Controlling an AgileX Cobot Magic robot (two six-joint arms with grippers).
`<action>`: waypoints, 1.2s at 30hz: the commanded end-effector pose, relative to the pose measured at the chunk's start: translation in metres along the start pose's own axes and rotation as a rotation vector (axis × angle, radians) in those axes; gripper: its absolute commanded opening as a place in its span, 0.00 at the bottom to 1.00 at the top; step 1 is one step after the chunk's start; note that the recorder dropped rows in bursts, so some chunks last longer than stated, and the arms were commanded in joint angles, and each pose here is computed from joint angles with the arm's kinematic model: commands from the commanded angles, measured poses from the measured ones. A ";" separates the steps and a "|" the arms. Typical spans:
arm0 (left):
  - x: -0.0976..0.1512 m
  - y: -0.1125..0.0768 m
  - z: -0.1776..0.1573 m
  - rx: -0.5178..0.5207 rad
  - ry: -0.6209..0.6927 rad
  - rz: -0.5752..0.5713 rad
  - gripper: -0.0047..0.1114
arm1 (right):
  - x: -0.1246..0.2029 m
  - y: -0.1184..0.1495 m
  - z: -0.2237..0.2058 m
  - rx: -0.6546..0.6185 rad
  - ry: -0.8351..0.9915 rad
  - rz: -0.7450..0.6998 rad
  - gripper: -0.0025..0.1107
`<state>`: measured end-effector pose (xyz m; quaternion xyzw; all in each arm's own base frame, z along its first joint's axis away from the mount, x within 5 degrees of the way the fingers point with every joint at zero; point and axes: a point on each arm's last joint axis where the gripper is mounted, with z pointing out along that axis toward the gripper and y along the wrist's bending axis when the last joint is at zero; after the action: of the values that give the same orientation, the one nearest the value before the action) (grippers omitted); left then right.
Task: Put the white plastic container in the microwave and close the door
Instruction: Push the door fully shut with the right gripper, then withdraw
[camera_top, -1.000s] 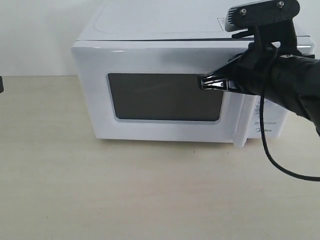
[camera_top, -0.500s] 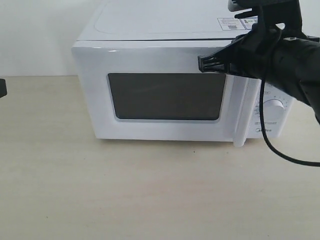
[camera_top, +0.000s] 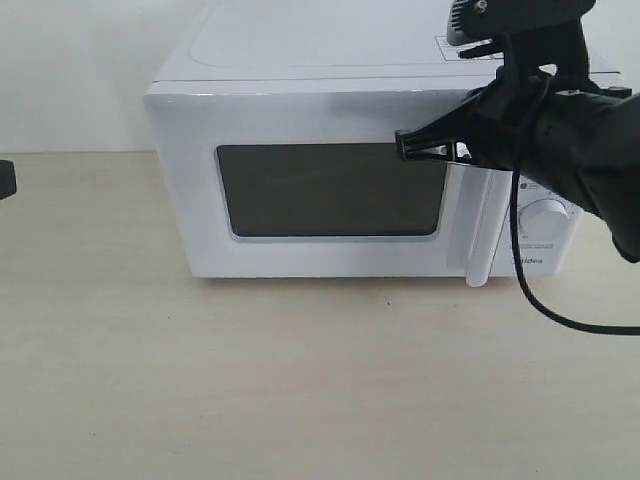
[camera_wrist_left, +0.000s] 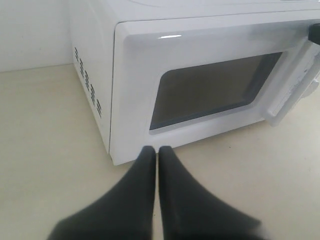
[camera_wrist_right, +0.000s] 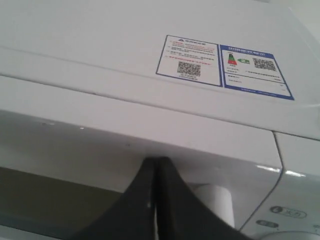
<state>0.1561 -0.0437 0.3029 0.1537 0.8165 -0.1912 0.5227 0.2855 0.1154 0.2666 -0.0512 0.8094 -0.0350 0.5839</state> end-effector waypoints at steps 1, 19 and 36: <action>0.001 -0.001 0.000 0.008 0.001 -0.002 0.08 | -0.001 -0.005 0.000 0.037 -0.001 -0.014 0.02; 0.001 -0.001 0.000 0.008 0.001 -0.002 0.08 | -0.005 -0.003 -0.108 -0.127 -0.088 0.028 0.02; 0.001 -0.001 0.000 0.009 0.000 -0.005 0.08 | -0.012 -0.015 -0.118 -0.092 -0.134 0.073 0.02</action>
<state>0.1561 -0.0437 0.3029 0.1537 0.8165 -0.1912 0.5227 0.1839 0.1088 0.3092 -0.0612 0.7804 0.0249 0.6217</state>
